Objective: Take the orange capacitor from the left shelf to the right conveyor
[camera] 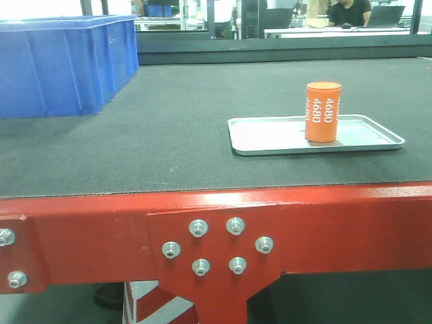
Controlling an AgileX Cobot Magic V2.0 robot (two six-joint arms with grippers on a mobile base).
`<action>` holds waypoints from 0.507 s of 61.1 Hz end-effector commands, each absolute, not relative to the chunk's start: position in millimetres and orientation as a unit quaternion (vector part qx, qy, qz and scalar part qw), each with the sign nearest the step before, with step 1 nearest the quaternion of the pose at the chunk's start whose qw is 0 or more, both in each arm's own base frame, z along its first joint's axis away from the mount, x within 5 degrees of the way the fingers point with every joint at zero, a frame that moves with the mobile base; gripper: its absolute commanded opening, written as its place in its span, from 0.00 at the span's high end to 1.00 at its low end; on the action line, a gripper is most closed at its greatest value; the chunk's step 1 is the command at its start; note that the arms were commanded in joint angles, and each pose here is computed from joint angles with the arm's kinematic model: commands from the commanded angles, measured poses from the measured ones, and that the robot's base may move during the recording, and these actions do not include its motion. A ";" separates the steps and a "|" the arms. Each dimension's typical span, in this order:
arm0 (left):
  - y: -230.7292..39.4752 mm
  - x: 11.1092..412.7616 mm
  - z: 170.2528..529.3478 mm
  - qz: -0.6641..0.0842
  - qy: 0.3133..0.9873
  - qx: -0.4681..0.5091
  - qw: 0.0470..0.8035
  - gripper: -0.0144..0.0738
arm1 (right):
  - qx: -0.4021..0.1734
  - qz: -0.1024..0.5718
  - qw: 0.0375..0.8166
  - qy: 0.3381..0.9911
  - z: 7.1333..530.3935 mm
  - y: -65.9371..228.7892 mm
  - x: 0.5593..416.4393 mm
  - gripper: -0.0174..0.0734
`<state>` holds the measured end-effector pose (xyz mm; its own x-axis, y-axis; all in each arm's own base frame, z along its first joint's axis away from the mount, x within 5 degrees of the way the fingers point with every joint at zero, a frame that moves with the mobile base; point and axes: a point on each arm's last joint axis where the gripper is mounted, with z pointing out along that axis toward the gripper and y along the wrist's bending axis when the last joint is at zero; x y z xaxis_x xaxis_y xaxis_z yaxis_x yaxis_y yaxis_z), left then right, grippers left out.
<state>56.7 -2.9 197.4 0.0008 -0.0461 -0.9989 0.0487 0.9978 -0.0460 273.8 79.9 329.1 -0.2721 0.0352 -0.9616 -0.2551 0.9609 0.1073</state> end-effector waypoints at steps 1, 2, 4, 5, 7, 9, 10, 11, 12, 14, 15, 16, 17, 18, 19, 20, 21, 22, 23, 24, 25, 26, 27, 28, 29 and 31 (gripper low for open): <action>-2.3 55.3 207.6 -0.034 0.669 -0.002 0.743 0.98 | -0.070 0.128 0.631 0.762 353.0 74.8 251.8 0.48; -2.3 55.3 207.6 -0.034 0.669 -0.002 0.743 0.98 | -0.070 0.128 0.631 0.762 352.9 73.8 248.7 0.50; -2.3 55.3 207.6 -0.034 0.669 -0.002 0.743 0.98 | -0.069 0.128 0.633 0.760 353.7 71.0 239.6 0.58; -2.3 55.3 207.6 -0.034 0.669 -0.002 0.743 0.98 | -0.069 0.127 0.633 0.761 353.0 69.6 235.1 0.61; -2.3 55.3 207.6 -0.034 0.669 -0.002 0.743 0.98 | -0.069 0.127 0.631 0.763 350.4 67.7 229.1 0.65; -2.3 55.3 207.6 -0.034 0.669 -0.002 0.743 0.98 | -0.069 0.126 0.631 0.762 349.2 65.6 222.1 0.71; -2.3 55.3 207.6 -0.034 0.669 -0.002 0.743 0.98 | -0.068 0.126 0.632 0.762 348.9 64.8 219.5 0.73; -2.3 55.3 207.6 -0.034 0.669 -0.002 0.743 0.98 | -0.068 0.127 0.633 0.761 348.6 64.1 217.0 0.75; -2.3 55.3 207.6 -0.034 0.669 -0.002 0.743 0.98 | -0.068 0.127 0.634 0.759 348.4 63.1 213.5 0.75; -2.3 55.3 207.6 -0.034 0.669 -0.002 0.743 0.98 | -0.068 0.127 0.636 0.758 348.8 61.5 208.4 0.75; -2.3 55.3 207.6 -0.034 0.669 -0.002 0.743 0.98 | -0.068 0.127 0.635 0.759 347.8 60.8 206.4 0.74; -2.3 55.3 207.6 -0.034 0.669 -0.002 0.743 0.98 | -0.068 0.127 0.637 0.758 348.1 60.0 203.7 0.75; -2.3 55.3 207.6 -0.034 0.669 -0.002 0.743 0.98 | -0.067 0.127 0.637 0.757 348.3 59.5 202.0 0.75; -2.3 55.3 207.6 -0.034 0.669 -0.002 0.743 0.98 | -0.067 0.127 0.639 0.756 349.1 58.8 199.8 0.75; -2.3 55.3 207.6 -0.034 0.669 -0.002 0.743 0.98 | -0.067 0.127 0.639 0.755 349.0 58.3 198.4 0.75; -2.3 55.3 207.6 -0.034 0.669 -0.002 0.743 0.98 | -0.067 0.127 0.641 0.754 349.8 57.8 196.6 0.75; -2.3 55.3 207.6 -0.034 0.669 -0.002 0.743 0.98 | -0.067 0.127 0.642 0.753 350.2 57.5 195.7 0.75; -2.3 55.3 207.6 -0.034 0.669 -0.002 0.743 0.98 | -0.067 0.128 0.643 0.752 350.4 57.0 194.0 0.75; -2.3 55.3 207.6 -0.034 0.669 -0.002 0.743 0.98 | -0.067 0.128 0.644 0.752 350.7 56.7 193.1 0.75; -2.3 55.3 207.6 -0.034 0.669 -0.002 0.743 0.98 | -0.067 0.127 0.643 0.753 350.2 56.7 193.0 0.75; -2.3 55.3 207.6 -0.034 0.669 -0.002 0.743 0.98 | -0.067 0.127 0.642 0.753 350.1 56.7 193.0 0.75; -2.3 55.3 207.6 -0.034 0.669 -0.002 0.743 0.98 | -0.067 0.127 0.642 0.753 350.1 56.7 193.0 0.75; -2.3 55.3 207.6 -0.034 0.669 -0.002 0.743 0.98 | -0.067 0.127 0.643 0.752 350.2 56.7 193.0 0.75; -2.3 55.3 207.6 -0.034 0.669 -0.002 0.743 0.98 | -0.067 0.127 0.643 0.752 350.2 56.7 193.0 0.75; -2.3 55.3 207.6 -0.034 0.669 -0.002 0.743 0.98 | -0.067 0.127 0.642 0.753 350.1 56.7 193.0 0.75; -2.3 55.3 207.6 -0.034 0.669 -0.002 0.743 0.98 | -0.067 0.127 0.640 0.754 349.4 56.8 193.5 0.75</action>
<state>56.7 -2.9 197.4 0.0008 -0.0461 -0.9989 0.0487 0.9978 -0.0460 194.6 56.5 331.6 -0.2710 0.0357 -0.9619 -0.2442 0.9641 0.1046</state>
